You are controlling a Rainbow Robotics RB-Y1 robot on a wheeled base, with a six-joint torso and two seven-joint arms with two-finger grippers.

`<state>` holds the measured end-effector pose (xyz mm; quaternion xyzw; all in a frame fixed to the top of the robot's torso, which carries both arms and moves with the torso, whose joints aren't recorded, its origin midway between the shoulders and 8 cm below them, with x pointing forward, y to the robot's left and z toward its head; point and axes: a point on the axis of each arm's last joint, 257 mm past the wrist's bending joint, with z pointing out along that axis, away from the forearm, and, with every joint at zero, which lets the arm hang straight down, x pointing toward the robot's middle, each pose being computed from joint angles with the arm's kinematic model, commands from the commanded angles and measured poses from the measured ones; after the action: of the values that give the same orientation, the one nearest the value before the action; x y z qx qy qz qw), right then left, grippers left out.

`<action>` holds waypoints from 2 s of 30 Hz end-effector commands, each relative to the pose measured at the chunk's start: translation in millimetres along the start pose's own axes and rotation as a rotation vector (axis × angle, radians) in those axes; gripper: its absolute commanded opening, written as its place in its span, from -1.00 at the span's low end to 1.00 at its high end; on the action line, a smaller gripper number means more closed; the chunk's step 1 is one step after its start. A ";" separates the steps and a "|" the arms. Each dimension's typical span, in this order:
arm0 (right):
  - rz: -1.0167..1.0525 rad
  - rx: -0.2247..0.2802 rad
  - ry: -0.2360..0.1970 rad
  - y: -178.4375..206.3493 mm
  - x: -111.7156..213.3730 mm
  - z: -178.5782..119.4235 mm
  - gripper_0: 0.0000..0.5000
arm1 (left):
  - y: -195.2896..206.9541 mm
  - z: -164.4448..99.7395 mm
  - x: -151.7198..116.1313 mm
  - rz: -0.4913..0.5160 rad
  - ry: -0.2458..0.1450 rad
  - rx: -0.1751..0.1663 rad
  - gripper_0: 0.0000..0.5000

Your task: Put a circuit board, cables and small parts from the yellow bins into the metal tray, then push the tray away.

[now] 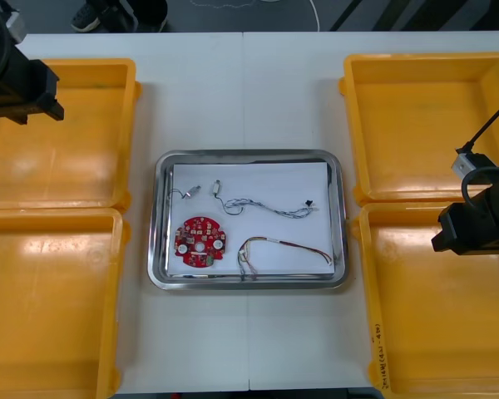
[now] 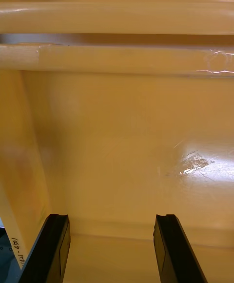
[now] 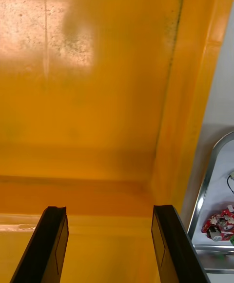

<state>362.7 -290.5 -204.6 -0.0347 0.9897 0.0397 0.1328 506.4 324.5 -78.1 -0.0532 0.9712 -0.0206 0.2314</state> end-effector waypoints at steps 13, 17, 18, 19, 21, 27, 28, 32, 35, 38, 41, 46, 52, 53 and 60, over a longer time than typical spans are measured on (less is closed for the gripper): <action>0.020 0.018 -0.025 -9.2 -1.9 -13.2 1.00 | 64.0 -1.9 53.7 0.105 -0.031 -0.033 1.00; -0.008 0.014 -0.021 -8.1 -1.0 -13.4 1.00 | 70.8 0.6 70.7 0.123 -0.027 -0.043 1.00; -0.013 0.013 -0.021 -7.7 -0.9 -13.4 1.00 | 71.8 0.9 72.6 0.126 -0.026 -0.045 1.00; -0.019 0.012 -0.021 -7.1 -0.7 -13.6 1.00 | 72.1 0.8 74.0 0.129 -0.026 -0.045 1.00; -0.082 0.008 -0.020 -5.9 -0.3 -13.8 1.00 | 76.7 0.1 80.6 0.133 -0.029 -0.049 1.00; -0.238 0.000 -0.022 -2.3 -1.6 -15.6 1.00 | 85.8 0.2 97.4 0.151 -0.022 -0.052 1.00; -0.260 -0.006 -0.018 -0.8 -0.6 -15.3 1.00 | 87.5 0.5 99.8 0.153 -0.020 -0.054 1.00; -0.378 -0.044 -0.022 12.0 -2.2 -20.4 1.00 | 94.8 -0.5 112.2 0.167 -0.018 -0.066 1.00; -0.467 -0.065 -0.025 21.8 -3.9 -23.3 1.00 | 98.1 -1.1 120.7 0.182 -0.016 -0.077 1.00; -0.562 -0.065 -0.024 33.5 -7.8 -23.9 1.00 | 101.5 -0.9 128.2 0.191 -0.010 -0.085 1.00; -0.655 -0.063 -0.023 45.8 -10.9 -24.3 1.00 | 104.1 1.2 135.9 0.202 0.003 -0.088 1.00; -0.812 -0.054 -0.031 65.7 -14.7 -27.4 1.00 | 105.1 4.7 146.0 0.218 0.025 -0.083 1.00; -0.994 -0.082 -0.036 100.7 -14.1 -24.3 1.00 | 103.3 16.0 162.6 0.216 0.059 -0.062 1.00; -1.010 -0.085 -0.036 103.7 -14.0 -23.8 1.00 | 102.8 16.9 164.1 0.216 0.061 -0.059 1.00; -1.187 -0.120 -0.050 142.0 -11.4 -20.8 1.00 | 100.7 22.2 176.7 0.228 0.067 -0.053 1.00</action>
<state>358.6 -180.9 -183.8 -0.5390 0.8311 0.0177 0.1358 357.4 400.8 -188.3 0.0047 0.9824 0.0129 0.1864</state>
